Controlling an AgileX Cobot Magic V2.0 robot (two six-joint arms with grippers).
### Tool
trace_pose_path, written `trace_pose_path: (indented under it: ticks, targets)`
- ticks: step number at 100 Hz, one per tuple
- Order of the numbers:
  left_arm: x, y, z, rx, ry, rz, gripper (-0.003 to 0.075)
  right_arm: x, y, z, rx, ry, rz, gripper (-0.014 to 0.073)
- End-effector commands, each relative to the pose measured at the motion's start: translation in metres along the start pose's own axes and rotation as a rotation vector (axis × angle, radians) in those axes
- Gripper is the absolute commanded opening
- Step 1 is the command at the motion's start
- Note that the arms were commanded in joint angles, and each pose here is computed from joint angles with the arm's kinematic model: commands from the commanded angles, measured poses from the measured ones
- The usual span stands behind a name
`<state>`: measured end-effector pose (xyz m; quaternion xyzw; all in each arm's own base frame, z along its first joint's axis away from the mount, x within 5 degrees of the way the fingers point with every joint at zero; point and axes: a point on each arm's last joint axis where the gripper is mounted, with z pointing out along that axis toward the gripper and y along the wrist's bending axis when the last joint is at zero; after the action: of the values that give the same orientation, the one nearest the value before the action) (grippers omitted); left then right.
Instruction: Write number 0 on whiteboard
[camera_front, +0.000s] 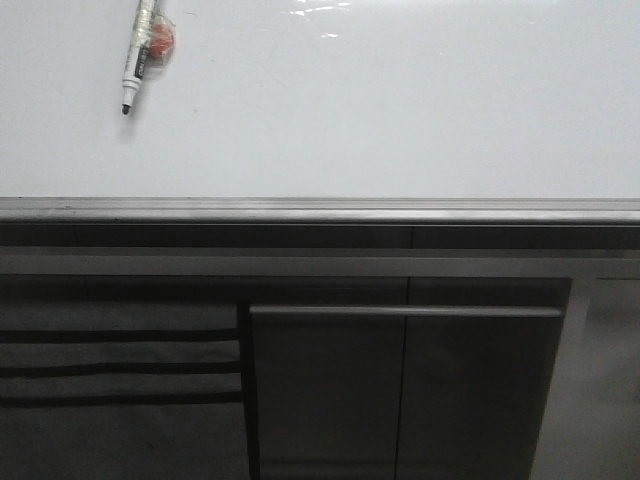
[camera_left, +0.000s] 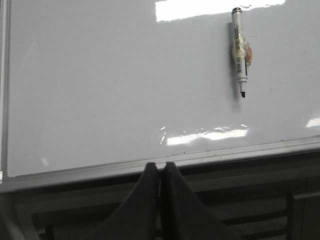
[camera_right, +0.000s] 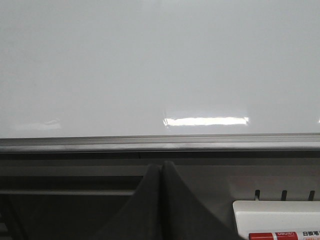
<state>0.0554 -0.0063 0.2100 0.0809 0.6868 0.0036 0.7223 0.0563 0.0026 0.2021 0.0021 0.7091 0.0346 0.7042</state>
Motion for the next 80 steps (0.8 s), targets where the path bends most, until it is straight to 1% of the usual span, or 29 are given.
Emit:
trace_pose_path:
  ticks: [1,67,73,80]
  targets:
    - [0.0006,-0.0004,-0.0014,-0.003,-0.07,-0.006,-0.002,-0.0039,-0.0001,-0.0015,0.002,-0.083,-0.016,-0.0073]
    - [0.0002,-0.0003,-0.0014,-0.003,-0.075,-0.006,-0.002,-0.0039,-0.0001,-0.0015,0.002,-0.083,-0.016,-0.0073]
    - [-0.0005,-0.0002,-0.0015,-0.004,-0.082,-0.006,-0.002,-0.0055,0.0,-0.0017,0.001,-0.101,-0.016,-0.0073]
    - [-0.0011,0.0001,-0.0015,-0.004,-0.089,-0.076,-0.002,-0.0086,0.0002,-0.002,-0.001,-0.135,-0.016,-0.0073]
